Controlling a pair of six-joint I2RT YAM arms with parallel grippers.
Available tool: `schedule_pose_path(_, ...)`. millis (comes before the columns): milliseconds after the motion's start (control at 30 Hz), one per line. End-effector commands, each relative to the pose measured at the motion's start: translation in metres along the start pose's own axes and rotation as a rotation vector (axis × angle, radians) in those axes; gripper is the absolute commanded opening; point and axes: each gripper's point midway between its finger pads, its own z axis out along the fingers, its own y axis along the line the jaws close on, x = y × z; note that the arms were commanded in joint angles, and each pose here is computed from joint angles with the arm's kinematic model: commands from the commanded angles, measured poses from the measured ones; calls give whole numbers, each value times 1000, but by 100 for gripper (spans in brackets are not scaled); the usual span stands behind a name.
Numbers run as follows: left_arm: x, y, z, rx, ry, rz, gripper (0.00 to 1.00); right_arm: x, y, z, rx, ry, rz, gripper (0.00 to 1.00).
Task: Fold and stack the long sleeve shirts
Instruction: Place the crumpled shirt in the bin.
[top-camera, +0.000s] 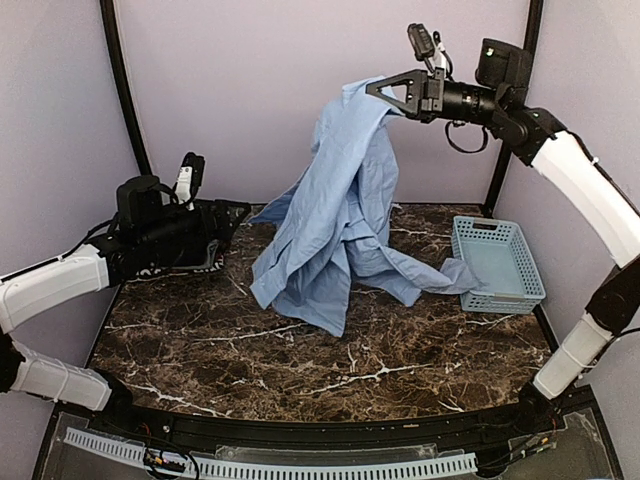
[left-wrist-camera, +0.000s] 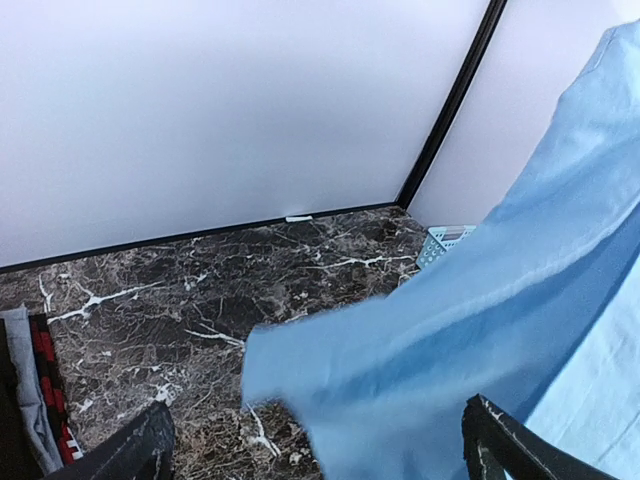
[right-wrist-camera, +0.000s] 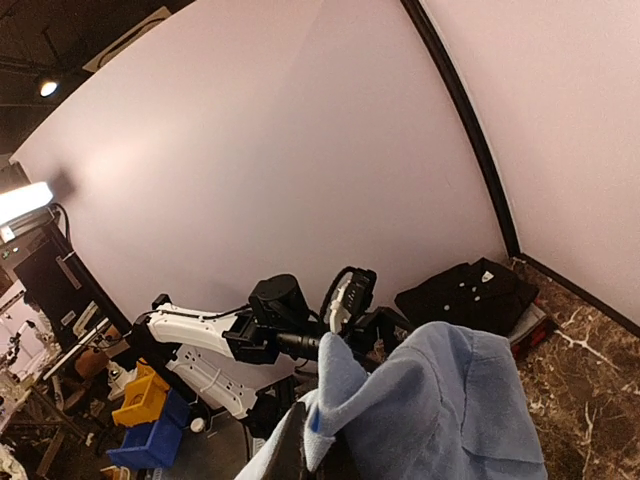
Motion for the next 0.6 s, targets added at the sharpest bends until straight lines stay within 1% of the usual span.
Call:
schedule_pose_path(0,-8,-13,-16,45,-58,15,99,38,-46,21,22,42,107,1)
schedule_pose_path(67,1,-8,-17,21,-30,13,99,77,-98,27,164,91,183,10)
schedule_pose_path(133,15,-4,-16,8,16,6,99,121,-158,23,358,147,238,13)
schedule_pose_path(233,40,-1,-12,-29,88,10,99,196,-233,-2,586,265,323,25)
schedule_pose_path(300,57,-5,-7,-44,134,27,99,234,-262,-23,691,336,345,31)
schedule_pose_path(333,66,-12,-3,-40,162,40,99,246,-267,-30,717,356,342,34)
schedule_pose_path(400,86,-21,2,-36,221,62,99,262,-262,-37,719,378,328,40)
schedule_pose_path(533,128,-33,7,-52,323,99,99,288,-233,-41,690,449,267,56)
schedule_pose_path(567,134,-28,7,-89,335,98,99,297,-225,-40,680,479,254,59)
